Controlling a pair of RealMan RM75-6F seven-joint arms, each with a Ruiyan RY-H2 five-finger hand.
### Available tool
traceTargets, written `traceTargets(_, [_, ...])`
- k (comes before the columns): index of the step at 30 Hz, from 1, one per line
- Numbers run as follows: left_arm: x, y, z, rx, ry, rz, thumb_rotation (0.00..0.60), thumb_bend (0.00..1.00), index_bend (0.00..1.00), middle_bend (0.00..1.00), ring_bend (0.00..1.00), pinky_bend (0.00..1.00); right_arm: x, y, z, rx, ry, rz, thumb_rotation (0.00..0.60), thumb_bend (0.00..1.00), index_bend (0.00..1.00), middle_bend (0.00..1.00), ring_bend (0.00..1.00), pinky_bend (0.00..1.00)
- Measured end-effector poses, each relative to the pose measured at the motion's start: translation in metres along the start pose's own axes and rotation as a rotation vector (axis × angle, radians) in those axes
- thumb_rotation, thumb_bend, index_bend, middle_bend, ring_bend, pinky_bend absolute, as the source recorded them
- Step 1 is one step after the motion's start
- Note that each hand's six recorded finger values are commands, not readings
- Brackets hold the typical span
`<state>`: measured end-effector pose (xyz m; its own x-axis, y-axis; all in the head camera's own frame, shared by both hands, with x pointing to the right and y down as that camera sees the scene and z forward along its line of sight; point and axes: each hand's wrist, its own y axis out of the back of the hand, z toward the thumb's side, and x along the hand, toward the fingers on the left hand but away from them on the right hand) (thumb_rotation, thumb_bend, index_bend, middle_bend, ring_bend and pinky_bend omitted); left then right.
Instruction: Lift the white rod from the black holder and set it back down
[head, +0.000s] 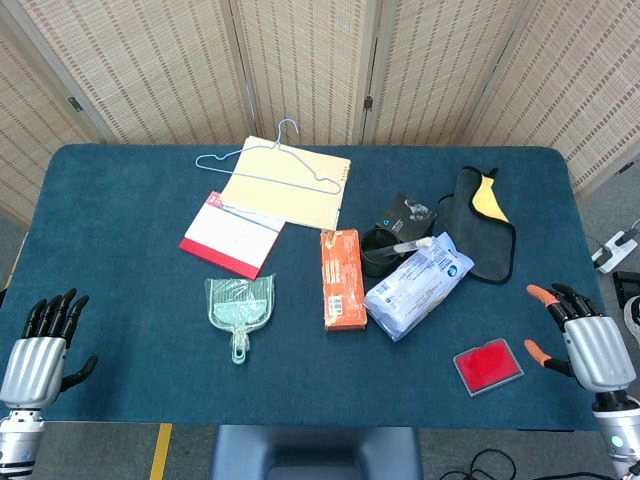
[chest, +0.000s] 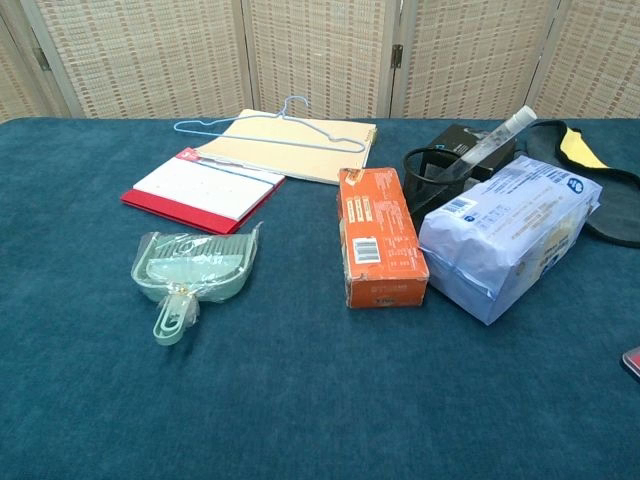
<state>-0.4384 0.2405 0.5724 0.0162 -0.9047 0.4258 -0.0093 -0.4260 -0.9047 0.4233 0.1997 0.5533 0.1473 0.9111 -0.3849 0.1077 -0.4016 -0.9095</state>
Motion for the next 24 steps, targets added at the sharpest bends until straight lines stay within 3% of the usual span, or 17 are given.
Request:
traceTargets(12, [0.003,-0.004,0.005,-0.003,-0.005,-0.015,0.6,0.29,0.09,0.07,0.01,0.06,-0.008,-0.008,0.011,-0.029,0.034,0.04,0.6,0.18,0.18,0.29,0.14,0.25])
traceTargets(18, [0.004,-0.005,0.004,-0.006,-0.007,-0.015,0.6,0.29,0.09,0.07,0.01,0.06,-0.015,-0.01,0.01,-0.04,0.024,0.057,0.6,0.31,0.18,0.32,0.16,0.25])
traceTargets(24, [0.005,-0.005,0.005,-0.011,-0.009,-0.014,0.6,0.29,0.09,0.07,0.01,0.06,-0.039,-0.013,0.012,-0.095,0.003,0.076,0.6,0.35,0.22,0.33,0.16,0.25])
